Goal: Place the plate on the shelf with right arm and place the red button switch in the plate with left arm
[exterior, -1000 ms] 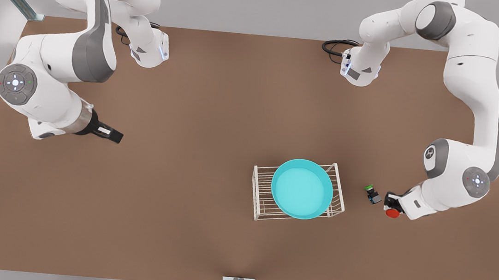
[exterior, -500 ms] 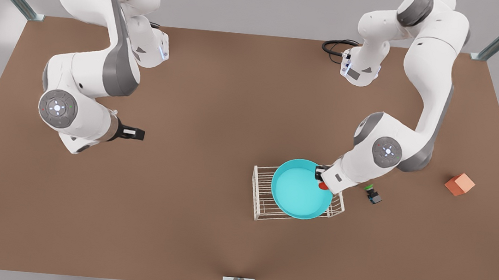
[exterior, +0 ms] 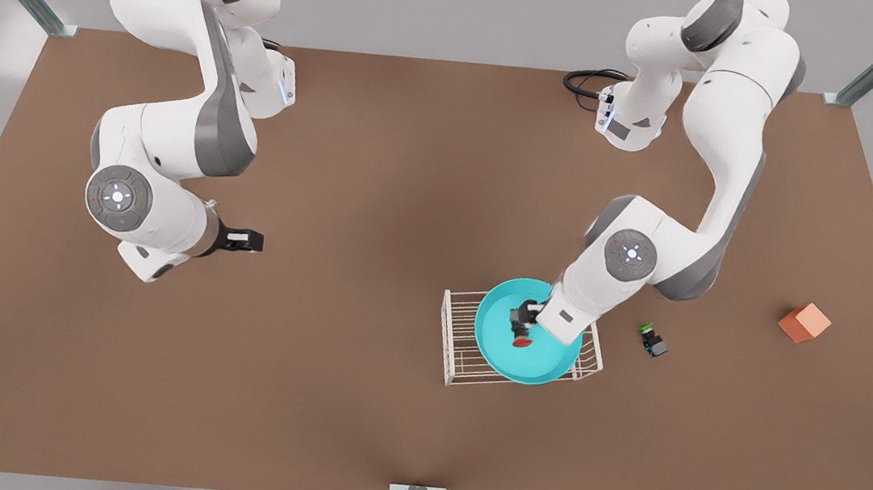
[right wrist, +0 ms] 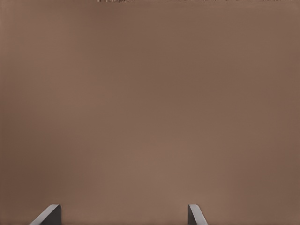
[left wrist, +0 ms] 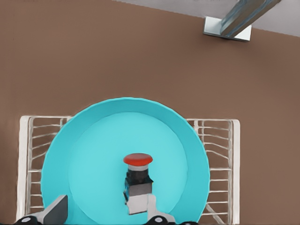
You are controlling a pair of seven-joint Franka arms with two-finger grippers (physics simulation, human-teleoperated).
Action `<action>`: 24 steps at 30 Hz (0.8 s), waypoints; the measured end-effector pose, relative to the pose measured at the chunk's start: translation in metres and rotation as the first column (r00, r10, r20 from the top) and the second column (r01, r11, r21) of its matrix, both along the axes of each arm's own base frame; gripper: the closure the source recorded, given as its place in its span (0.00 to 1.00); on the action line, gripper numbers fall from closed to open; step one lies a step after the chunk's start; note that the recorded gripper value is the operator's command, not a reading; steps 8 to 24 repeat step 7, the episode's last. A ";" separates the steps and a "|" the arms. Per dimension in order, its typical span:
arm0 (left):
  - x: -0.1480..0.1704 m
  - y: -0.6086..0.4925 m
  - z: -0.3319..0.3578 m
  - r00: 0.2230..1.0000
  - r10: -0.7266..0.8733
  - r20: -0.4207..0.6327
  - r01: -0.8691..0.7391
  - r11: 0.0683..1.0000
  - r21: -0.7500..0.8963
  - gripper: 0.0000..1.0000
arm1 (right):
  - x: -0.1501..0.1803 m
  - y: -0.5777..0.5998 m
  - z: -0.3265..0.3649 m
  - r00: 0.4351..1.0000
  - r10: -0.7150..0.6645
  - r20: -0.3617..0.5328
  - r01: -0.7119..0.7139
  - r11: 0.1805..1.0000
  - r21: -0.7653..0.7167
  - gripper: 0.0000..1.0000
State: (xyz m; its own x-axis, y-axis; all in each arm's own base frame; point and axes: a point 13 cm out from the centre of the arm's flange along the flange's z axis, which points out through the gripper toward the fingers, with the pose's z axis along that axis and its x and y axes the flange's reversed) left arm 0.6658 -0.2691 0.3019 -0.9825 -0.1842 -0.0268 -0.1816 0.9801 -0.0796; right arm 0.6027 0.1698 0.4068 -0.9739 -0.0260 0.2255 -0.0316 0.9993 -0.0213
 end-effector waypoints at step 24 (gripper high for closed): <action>0.046 0.246 0.040 0.978 0.205 0.027 -0.206 0.976 0.069 0.00 | 0.002 0.000 0.000 1.000 0.015 0.008 -0.015 1.000 0.006 0.00</action>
